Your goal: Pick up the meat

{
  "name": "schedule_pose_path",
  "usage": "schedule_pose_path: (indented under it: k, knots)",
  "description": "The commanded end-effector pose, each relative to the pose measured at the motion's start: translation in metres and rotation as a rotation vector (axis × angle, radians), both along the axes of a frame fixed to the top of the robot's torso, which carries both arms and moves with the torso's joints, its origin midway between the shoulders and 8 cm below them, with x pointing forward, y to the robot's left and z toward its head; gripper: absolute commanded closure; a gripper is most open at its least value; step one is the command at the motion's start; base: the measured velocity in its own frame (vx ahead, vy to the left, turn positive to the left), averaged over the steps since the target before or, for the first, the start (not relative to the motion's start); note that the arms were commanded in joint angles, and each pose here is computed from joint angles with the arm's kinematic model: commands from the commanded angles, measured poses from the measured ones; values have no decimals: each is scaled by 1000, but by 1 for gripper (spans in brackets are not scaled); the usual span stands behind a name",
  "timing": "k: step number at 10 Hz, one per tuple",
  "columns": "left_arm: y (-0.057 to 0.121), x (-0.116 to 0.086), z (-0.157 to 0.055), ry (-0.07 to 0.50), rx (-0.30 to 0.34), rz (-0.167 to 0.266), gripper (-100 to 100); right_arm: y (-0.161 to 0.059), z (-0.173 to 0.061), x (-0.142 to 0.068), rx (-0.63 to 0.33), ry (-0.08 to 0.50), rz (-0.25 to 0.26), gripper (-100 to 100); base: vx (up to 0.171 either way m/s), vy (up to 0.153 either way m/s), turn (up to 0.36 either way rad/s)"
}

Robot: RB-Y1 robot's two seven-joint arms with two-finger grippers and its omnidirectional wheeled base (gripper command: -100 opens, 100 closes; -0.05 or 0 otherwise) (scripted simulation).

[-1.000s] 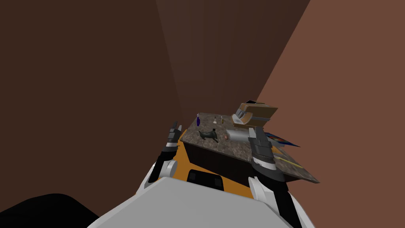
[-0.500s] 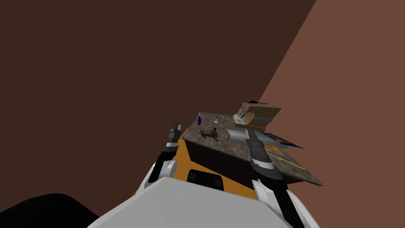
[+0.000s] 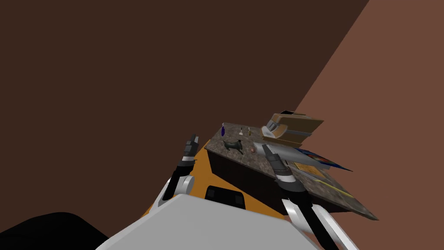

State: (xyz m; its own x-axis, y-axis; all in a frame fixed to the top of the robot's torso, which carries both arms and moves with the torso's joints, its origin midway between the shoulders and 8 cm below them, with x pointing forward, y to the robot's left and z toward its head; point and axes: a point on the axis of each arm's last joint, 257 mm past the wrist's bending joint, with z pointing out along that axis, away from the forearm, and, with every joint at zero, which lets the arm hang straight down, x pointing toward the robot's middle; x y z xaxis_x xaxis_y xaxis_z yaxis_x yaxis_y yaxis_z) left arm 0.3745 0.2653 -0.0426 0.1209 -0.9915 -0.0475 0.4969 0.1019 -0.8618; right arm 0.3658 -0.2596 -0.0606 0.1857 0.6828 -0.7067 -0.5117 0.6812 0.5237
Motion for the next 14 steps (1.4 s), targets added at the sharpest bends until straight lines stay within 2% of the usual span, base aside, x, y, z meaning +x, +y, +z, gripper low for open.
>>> schedule_pose_path:
  k: [1,2,4,5,7,8,10,11,13,14]
  knots:
    - [0,0,0,0,0,0,0,-6,-24,6,-102,46,-14,-100,-52,25,251]
    - [0,0,0,0,0,0,0,-6,-24,6,-112,48,-8,-100,-32,15,83]
    - [0,0,0,0,0,0,0,-20,-53,15,-246,103,-30,-100,-31,13,200]
    - [0,0,0,0,0,0,0,-20,-53,15,-257,104,-25,-100,-29,5,116]
    - [0,0,0,0,0,0,0,-38,-80,23,-401,154,-50,-100,-27,1,218]
    - [0,0,0,0,0,0,0,-40,-83,23,-413,161,-48,-100,-23,-7,133]
    - [0,0,0,0,0,0,0,-65,-111,29,-561,217,-77,-100,-24,-3,263]
    - [0,0,0,0,0,0,0,-67,-112,29,-575,220,-74,-100,-18,-10,98]
    - [0,0,0,0,0,0,0,-97,-139,32,-727,276,-105,-100,-18,-11,255]
    - [0,0,0,0,0,0,0,-99,-138,33,-740,275,-101,-100,-11,-17,108]
